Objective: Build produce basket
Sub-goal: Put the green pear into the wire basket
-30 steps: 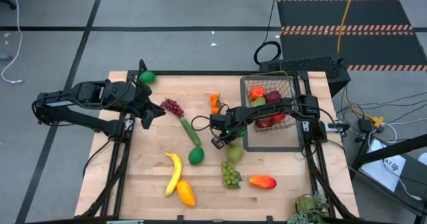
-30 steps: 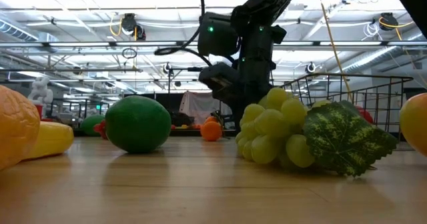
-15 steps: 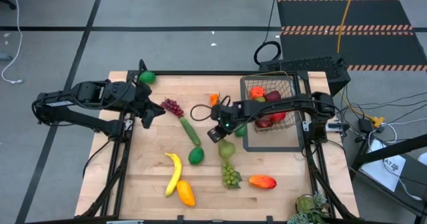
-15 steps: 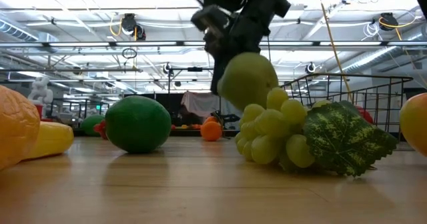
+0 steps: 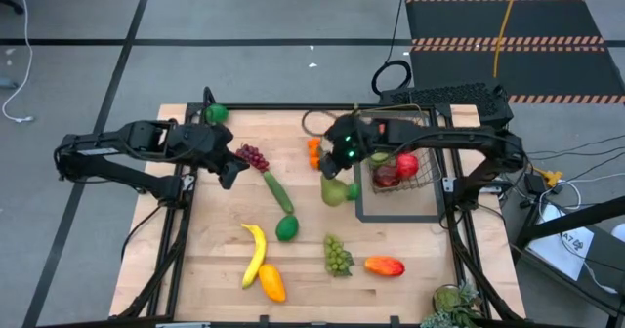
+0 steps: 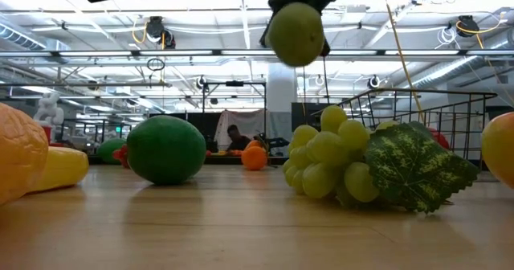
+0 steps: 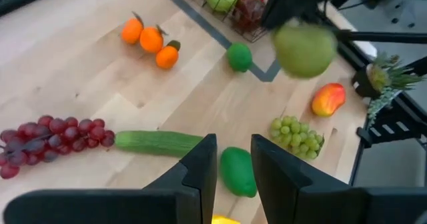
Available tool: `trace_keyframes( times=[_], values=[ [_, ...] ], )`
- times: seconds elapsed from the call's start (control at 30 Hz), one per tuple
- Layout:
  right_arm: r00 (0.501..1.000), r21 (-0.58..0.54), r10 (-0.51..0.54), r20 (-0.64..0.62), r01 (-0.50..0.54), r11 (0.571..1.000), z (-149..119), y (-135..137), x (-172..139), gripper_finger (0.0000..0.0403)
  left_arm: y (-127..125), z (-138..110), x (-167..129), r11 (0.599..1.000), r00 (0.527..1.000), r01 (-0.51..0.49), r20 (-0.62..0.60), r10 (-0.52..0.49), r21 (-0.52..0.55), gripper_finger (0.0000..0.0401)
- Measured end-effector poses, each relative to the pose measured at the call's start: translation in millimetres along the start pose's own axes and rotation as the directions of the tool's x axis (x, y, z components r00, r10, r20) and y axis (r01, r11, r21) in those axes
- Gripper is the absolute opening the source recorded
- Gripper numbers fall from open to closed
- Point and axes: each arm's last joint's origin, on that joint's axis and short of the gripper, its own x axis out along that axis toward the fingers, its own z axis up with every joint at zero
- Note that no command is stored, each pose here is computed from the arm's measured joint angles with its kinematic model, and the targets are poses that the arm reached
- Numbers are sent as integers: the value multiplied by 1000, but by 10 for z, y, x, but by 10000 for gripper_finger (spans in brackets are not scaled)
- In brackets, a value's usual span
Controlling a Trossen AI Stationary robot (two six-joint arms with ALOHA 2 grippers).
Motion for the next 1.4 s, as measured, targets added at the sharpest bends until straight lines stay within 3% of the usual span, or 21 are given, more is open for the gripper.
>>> trace_keyframes(
  times=[0.2,0.4,0.67,0.93,1.13,1.4],
  values=[
    [994,-62,68,90,-63,996,146,-46,-435,2,-59,41,146,998,1000,-7,-8,7,-55,93],
    [978,-147,164,132,-144,979,238,-106,-803,2,-167,158,251,996,995,50,91,-43,-75,93],
    [940,-232,305,155,-266,936,312,-211,-1249,2,-245,348,404,988,970,93,233,-62,-125,93],
    [889,-330,418,186,-344,879,329,-350,-1705,2,-280,474,627,969,958,126,279,-62,-215,93],
    [823,-466,532,199,-398,790,320,-347,-1985,2,-334,524,809,960,951,140,302,-63,-241,93],
    [730,-627,662,172,-437,645,268,-243,-2256,2,-324,548,763,965,940,135,338,-53,-224,93]
  ],
)
